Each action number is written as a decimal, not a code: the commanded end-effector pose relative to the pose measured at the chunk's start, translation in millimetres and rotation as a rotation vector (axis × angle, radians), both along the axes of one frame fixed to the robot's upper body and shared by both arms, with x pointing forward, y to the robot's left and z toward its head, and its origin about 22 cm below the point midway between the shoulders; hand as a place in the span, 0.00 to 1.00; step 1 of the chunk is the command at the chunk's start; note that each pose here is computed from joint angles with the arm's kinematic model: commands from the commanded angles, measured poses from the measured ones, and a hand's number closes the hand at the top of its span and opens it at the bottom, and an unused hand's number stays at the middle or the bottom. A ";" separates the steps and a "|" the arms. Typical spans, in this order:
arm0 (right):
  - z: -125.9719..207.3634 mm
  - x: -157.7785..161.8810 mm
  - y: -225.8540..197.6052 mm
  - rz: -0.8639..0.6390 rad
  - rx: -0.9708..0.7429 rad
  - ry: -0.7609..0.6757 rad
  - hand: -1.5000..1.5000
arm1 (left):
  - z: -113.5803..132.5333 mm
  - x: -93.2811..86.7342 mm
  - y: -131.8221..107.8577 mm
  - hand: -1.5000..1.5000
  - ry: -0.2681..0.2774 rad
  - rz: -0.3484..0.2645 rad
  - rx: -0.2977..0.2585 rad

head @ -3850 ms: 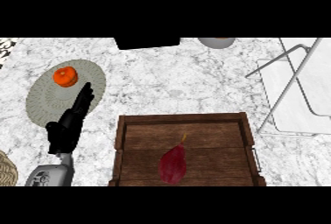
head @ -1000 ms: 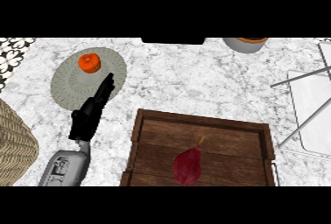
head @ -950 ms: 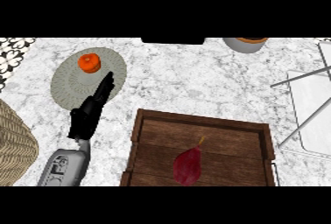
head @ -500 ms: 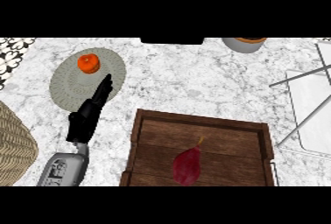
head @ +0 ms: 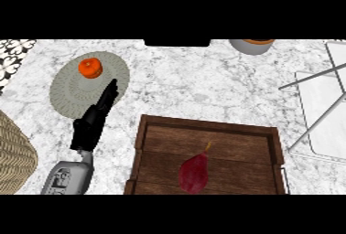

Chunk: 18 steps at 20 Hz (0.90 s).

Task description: Pick the lemon from the tray and place it in the tiered shelf

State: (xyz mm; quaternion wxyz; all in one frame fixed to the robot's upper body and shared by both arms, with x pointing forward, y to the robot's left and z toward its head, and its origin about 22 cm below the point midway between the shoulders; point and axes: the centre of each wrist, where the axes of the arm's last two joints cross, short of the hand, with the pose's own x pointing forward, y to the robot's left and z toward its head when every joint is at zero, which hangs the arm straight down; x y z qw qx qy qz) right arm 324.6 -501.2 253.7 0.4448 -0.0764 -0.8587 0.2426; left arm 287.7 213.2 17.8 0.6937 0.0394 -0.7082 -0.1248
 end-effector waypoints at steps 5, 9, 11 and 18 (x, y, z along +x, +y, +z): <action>25.0 9.4 3.1 0.238 0.072 0.049 0.00 | 9.0 5.2 5.8 0.50 -0.009 -0.001 0.003; 31.6 5.6 -10.6 0.227 0.162 0.061 0.00 | 10.1 3.7 -6.2 0.50 -0.010 -0.006 -0.017; 47.0 1.6 -19.9 0.233 0.233 0.097 0.00 | -1.0 6.6 3.8 0.50 -0.002 0.001 -0.009; 71.1 -24.4 -58.1 0.054 0.444 0.191 0.00 | -6.3 -7.4 -8.0 0.50 -0.016 -0.025 0.010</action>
